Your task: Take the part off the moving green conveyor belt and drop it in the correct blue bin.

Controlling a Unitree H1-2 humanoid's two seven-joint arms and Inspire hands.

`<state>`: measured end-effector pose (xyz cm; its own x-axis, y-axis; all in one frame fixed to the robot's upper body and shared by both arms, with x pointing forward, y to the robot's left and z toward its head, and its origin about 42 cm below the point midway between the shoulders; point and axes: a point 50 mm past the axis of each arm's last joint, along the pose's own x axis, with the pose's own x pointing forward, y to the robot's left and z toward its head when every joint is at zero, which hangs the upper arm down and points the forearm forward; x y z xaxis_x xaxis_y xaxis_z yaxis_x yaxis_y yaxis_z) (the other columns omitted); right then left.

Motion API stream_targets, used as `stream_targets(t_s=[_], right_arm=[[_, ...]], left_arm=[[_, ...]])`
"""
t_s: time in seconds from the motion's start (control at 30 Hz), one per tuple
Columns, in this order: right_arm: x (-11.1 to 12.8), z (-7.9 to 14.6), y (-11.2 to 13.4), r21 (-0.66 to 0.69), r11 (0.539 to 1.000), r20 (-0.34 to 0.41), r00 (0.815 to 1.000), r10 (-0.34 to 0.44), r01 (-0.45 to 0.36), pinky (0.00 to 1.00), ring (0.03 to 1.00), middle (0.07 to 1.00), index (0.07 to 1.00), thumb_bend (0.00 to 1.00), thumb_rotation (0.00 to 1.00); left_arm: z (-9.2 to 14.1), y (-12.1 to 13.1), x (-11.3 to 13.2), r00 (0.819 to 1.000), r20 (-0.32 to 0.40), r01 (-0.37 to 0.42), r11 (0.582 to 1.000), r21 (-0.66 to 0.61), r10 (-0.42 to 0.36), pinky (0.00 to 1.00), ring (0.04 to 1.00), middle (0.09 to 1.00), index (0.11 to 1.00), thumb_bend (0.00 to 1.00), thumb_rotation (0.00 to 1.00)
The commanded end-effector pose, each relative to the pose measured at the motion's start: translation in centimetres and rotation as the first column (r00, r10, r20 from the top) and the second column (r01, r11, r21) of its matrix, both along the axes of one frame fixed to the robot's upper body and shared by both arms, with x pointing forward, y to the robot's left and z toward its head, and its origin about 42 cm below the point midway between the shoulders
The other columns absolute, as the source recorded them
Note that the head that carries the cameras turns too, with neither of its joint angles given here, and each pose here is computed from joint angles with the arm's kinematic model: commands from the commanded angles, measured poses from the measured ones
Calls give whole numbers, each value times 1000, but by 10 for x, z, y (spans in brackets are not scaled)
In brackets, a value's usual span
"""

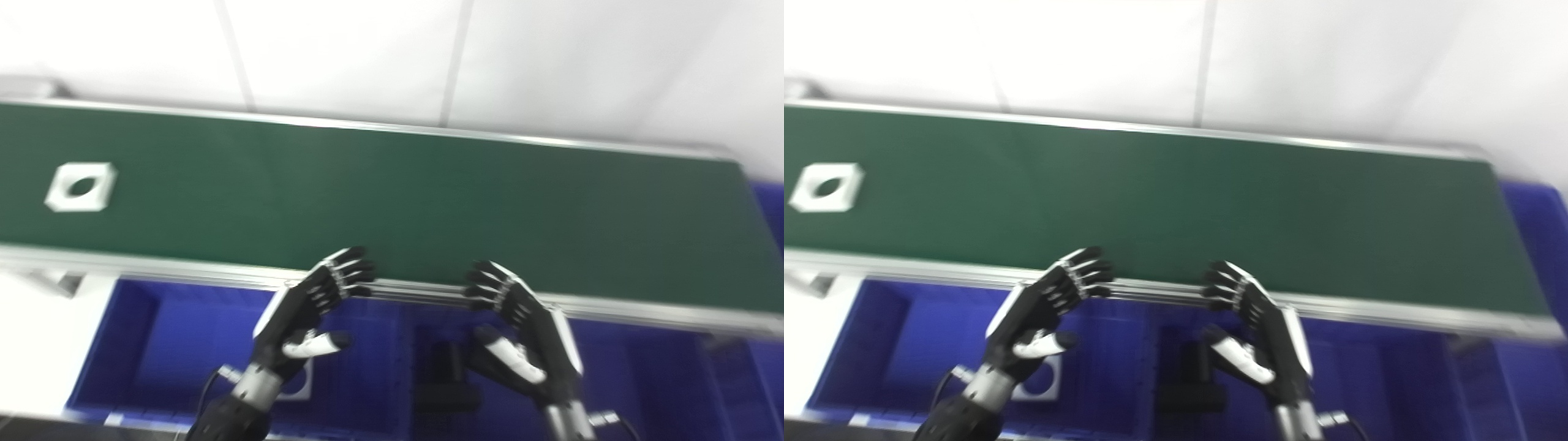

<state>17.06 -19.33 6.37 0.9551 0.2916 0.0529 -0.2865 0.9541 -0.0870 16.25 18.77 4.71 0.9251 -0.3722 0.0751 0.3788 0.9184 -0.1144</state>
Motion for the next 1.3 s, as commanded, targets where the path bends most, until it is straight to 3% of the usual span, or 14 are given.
stream_targets(t_s=[0.0, 0.23, 0.83, 1.27], right_arm=[[3, 10, -4, 10, 1000, 95, 995, 9, -10, 618, 703, 772, 824, 722, 655], [4, 2, -9, 0, 1000, 96, 995, 4, -4, 611, 692, 758, 825, 732, 705], [6, -9, -3, 20, 1000, 75, 997, 12, -13, 596, 684, 755, 820, 759, 714], [7, -10, -2, 30, 999, 77, 997, 11, -14, 595, 684, 755, 821, 774, 708]], left_arm=[[17, -1, 5, 996, 85, 15, 1000, 21, -16, 705, 764, 798, 845, 932, 521], [34, 4, 3, 994, 108, 28, 999, 37, -32, 717, 767, 804, 840, 922, 491], [93, 41, 8, 973, 216, 32, 980, 198, -76, 769, 798, 823, 858, 903, 464], [105, 48, 18, 965, 242, 43, 968, 246, -104, 790, 814, 830, 863, 885, 444]])
